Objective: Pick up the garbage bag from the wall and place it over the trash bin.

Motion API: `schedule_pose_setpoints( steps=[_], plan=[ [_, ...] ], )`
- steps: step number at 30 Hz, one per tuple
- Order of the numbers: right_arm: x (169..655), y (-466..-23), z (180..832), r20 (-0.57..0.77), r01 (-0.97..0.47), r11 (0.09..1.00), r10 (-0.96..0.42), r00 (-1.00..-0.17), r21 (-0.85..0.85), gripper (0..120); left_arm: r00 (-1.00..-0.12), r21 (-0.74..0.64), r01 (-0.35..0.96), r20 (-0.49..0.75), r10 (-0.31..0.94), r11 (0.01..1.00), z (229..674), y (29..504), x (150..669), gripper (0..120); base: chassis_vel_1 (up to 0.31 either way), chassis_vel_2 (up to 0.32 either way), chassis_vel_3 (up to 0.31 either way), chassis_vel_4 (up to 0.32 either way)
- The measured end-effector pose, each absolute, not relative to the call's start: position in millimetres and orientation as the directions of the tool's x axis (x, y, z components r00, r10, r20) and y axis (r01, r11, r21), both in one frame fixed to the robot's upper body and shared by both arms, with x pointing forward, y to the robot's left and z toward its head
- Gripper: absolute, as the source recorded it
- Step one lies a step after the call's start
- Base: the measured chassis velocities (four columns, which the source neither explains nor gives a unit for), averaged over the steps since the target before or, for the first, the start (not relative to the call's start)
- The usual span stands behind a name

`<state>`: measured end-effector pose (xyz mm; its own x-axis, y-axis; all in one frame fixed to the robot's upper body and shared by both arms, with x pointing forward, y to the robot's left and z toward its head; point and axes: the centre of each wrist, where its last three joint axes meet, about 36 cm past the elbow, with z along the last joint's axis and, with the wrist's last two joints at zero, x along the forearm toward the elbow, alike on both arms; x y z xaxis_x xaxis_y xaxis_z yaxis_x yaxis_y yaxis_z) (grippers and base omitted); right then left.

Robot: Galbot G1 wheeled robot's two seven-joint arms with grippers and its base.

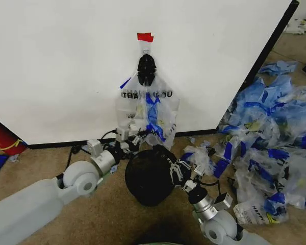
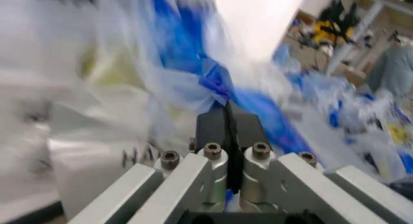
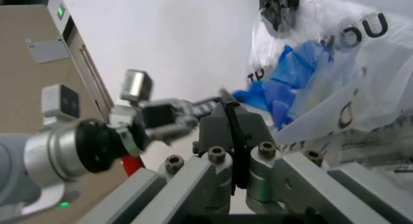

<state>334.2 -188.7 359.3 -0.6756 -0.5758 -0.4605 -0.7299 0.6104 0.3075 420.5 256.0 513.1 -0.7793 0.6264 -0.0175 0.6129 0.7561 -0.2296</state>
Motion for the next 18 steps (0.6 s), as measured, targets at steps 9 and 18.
schedule_pose_setpoints(
  steps=[9, 18],
  plan=[
    [335, -188, 363, -0.472, -0.728, 0.609, -0.565, -0.676, 0.314, 0, -0.823, -0.183, 0.562, -0.023, 0.568, 0.806, 527, 281, 381, 0, 0.0, 0.0, 0.0, 0.0],
    [330, -196, 365, -0.479, -0.722, 0.622, -0.557, -0.679, 0.301, 0, -0.875, -0.224, 0.481, -0.063, 0.48, 0.848, 522, 262, 363, 0, 0.0, 0.0, 0.0, 0.0]
  ],
)
